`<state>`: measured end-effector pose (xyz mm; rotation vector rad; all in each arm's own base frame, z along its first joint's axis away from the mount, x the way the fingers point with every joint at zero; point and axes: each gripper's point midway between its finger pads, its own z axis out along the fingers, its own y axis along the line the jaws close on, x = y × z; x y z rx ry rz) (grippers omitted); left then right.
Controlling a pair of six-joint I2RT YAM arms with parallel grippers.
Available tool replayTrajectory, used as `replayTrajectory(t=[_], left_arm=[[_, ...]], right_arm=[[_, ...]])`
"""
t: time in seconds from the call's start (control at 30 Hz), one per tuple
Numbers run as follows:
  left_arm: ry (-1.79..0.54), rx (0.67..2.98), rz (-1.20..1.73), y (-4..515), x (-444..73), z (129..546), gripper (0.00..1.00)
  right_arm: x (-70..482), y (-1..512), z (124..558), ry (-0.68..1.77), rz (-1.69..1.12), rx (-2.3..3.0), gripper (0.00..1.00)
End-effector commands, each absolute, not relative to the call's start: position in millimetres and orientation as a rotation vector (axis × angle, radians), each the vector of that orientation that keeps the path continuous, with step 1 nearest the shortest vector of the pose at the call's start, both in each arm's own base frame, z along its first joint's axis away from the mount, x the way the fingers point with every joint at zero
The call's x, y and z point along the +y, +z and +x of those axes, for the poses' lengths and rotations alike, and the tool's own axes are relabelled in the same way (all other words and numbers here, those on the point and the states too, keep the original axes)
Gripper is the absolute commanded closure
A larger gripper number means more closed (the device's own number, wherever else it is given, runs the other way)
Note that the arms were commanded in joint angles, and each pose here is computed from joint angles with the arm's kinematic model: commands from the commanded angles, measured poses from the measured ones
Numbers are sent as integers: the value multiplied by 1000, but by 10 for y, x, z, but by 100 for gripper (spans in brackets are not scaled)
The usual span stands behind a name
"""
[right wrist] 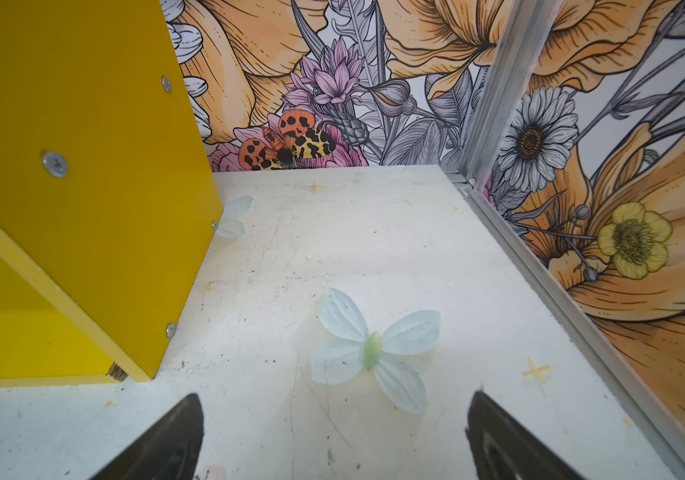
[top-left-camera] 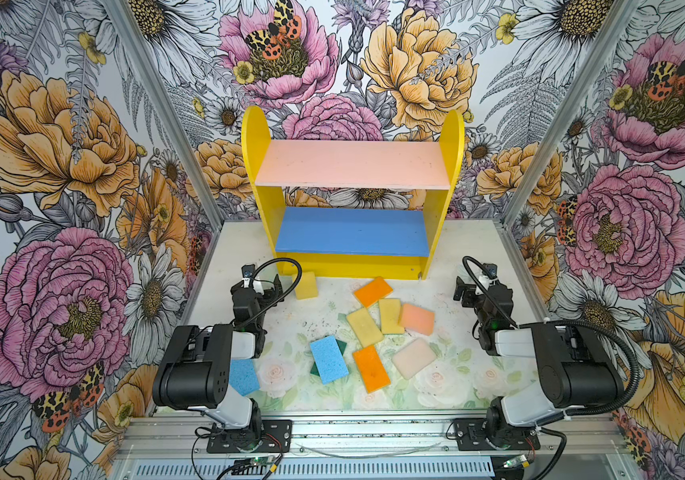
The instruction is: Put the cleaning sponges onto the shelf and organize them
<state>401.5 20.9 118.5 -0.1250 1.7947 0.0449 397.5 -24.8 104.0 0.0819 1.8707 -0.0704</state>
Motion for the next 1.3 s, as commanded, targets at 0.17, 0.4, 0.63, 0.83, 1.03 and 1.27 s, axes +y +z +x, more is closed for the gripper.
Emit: replayTrajectory(t=[0.17,0.4,0.63,0.83,1.03,1.27], left_arm=[[178,1841,-159,1691,210,4150,1],[124,1780,-248,2348,-17,4006,1],[-64,1774,-304,2798,-344,3679,1],[-354,1836,-268,2918,-730,3384,1],[-642,1999,-139,2741,-1236,3165,1],[-805,2115,-90,2430,-1602,2908,1]], right_arm=[[-410,1429,3913,-133,187,1808,4],[-385,1846,3886,11,353,1914,4],[-34,2226,3727,255,317,1990,4],[281,2427,3547,449,264,2055,7],[685,2340,3369,581,195,2225,7],[960,2076,2985,533,87,2465,5]])
